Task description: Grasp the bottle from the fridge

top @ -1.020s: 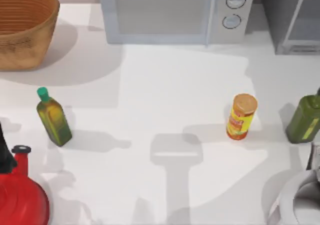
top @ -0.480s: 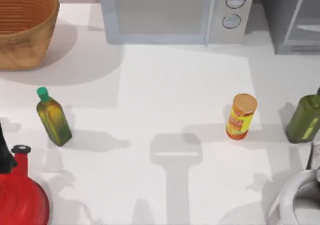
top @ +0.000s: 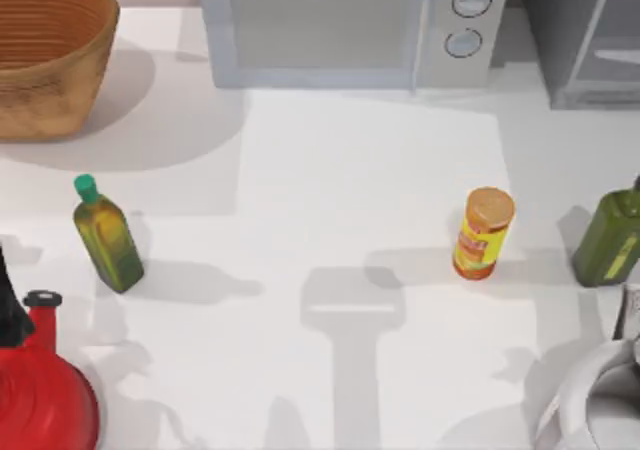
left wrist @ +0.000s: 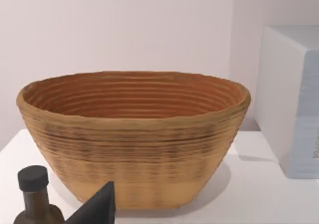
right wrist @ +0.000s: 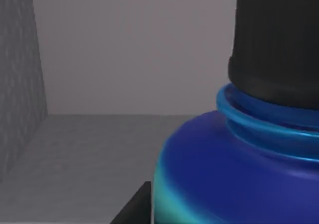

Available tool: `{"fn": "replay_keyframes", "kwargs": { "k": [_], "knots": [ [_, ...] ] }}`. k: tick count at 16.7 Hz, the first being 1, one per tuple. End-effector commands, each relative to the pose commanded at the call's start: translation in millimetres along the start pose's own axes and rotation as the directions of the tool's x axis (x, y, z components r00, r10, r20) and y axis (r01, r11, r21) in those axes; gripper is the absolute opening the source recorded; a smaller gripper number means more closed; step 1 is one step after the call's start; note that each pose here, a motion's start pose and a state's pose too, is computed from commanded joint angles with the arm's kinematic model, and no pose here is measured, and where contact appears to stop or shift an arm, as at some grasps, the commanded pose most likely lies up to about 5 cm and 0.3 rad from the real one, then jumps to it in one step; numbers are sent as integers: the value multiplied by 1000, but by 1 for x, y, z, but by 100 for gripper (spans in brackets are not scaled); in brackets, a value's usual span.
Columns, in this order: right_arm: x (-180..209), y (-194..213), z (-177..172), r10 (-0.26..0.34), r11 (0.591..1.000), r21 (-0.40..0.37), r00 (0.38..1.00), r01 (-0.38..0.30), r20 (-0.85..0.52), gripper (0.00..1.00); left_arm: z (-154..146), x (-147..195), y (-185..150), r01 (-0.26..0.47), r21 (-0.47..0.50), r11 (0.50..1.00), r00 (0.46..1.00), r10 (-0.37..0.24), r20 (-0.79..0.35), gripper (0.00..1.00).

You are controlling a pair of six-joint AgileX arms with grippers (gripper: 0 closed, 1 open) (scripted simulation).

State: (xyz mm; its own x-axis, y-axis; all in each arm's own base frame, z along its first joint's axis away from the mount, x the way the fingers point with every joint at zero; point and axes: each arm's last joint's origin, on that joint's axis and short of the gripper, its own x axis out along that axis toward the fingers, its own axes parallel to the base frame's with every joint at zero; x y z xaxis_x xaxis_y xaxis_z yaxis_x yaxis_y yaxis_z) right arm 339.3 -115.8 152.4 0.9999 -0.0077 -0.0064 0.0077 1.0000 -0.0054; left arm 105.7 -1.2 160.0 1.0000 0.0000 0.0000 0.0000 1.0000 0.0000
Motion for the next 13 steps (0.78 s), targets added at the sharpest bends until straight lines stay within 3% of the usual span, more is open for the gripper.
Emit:
{"fn": "replay_keyframes", "kwargs": {
  "k": [6,13],
  "knots": [
    [-34,30,42,6,1000,-5,1000,-6,0,0,0,0,0,0,0,1000,1000,0,0,100],
    [-150,85,90,4,1000,-16,997,-3,80,0,0,0,0,0,0,1000,1000,0,0,100]
  ]
}}
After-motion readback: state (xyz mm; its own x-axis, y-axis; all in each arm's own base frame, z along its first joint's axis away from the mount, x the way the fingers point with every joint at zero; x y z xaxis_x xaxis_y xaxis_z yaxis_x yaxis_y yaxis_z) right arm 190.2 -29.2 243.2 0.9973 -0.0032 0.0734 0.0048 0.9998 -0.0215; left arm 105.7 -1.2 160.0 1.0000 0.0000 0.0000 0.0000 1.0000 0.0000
